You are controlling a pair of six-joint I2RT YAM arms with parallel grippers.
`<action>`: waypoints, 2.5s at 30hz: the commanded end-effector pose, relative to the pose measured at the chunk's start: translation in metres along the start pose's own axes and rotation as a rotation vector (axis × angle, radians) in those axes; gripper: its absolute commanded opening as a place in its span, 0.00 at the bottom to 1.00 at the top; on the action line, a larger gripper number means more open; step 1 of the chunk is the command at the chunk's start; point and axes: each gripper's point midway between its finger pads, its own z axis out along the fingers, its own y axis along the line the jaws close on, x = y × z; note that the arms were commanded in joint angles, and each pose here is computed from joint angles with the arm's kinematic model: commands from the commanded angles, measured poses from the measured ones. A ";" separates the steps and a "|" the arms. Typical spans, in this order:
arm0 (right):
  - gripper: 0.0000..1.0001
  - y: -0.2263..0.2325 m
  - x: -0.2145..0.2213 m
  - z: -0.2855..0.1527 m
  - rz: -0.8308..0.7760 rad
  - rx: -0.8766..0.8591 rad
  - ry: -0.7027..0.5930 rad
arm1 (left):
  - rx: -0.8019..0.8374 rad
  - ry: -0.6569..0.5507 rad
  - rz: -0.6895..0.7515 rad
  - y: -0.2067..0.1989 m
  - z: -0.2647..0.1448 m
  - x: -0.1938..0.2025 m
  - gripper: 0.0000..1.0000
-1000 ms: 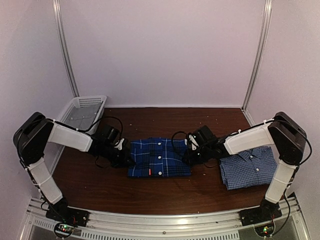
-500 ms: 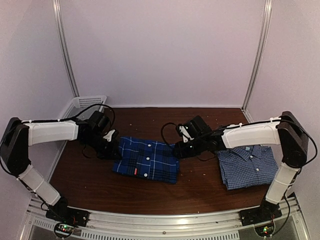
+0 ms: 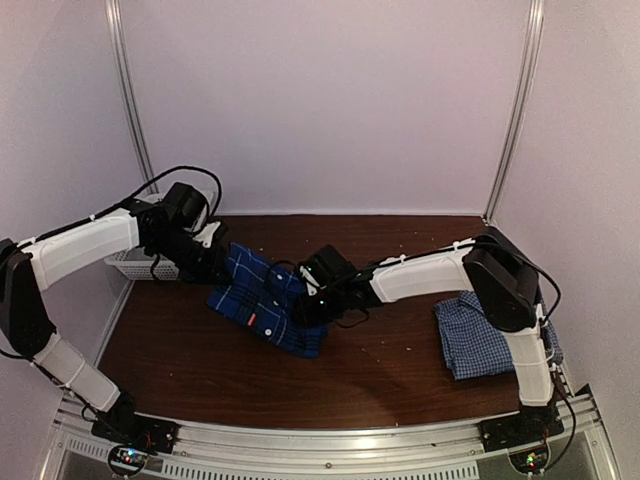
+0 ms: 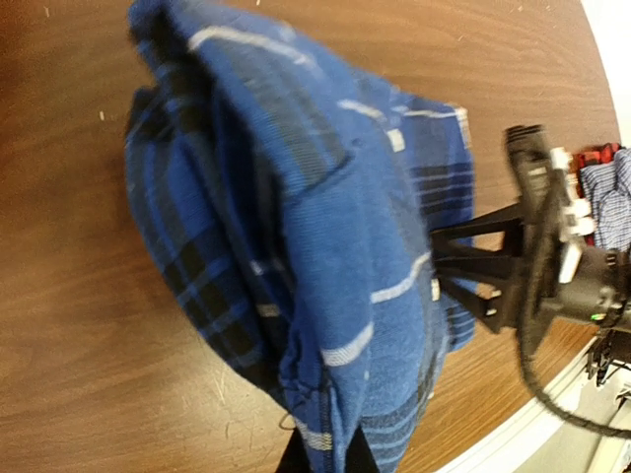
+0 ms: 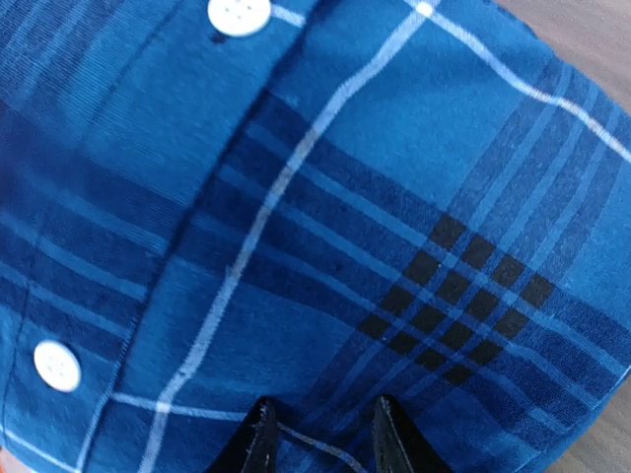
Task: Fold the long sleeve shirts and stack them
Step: Turn over the square-folded shirt at the center of the board.
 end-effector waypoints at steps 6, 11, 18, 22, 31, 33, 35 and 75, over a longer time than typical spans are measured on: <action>0.37 0.077 -0.025 0.049 0.073 -0.236 -0.023 | 0.124 -0.209 0.116 -0.048 -0.059 -0.069 0.00; 0.37 0.124 -0.042 0.073 0.132 -0.449 -0.034 | 0.198 -0.214 0.147 -0.063 -0.052 -0.082 0.00; 0.40 0.132 -0.049 0.072 0.154 -0.527 -0.054 | 0.279 -0.196 0.159 -0.075 -0.037 -0.091 0.00; 0.42 0.122 -0.049 0.054 0.157 -0.527 -0.073 | 0.282 -0.187 0.155 -0.073 -0.028 -0.089 0.00; 0.51 0.102 -0.069 -0.019 0.118 -0.532 -0.209 | 0.285 -0.152 0.138 -0.072 -0.013 -0.086 0.00; 0.52 0.097 -0.074 -0.038 0.105 -0.508 -0.245 | 0.288 -0.145 0.136 -0.074 -0.010 -0.086 0.00; 0.51 0.086 -0.077 -0.058 0.114 -0.470 -0.282 | 0.293 -0.138 0.135 -0.081 -0.007 -0.085 0.00; 0.71 -0.126 -0.009 -0.097 0.166 0.152 -0.129 | 0.211 -0.111 -0.131 -0.022 0.072 -0.024 0.58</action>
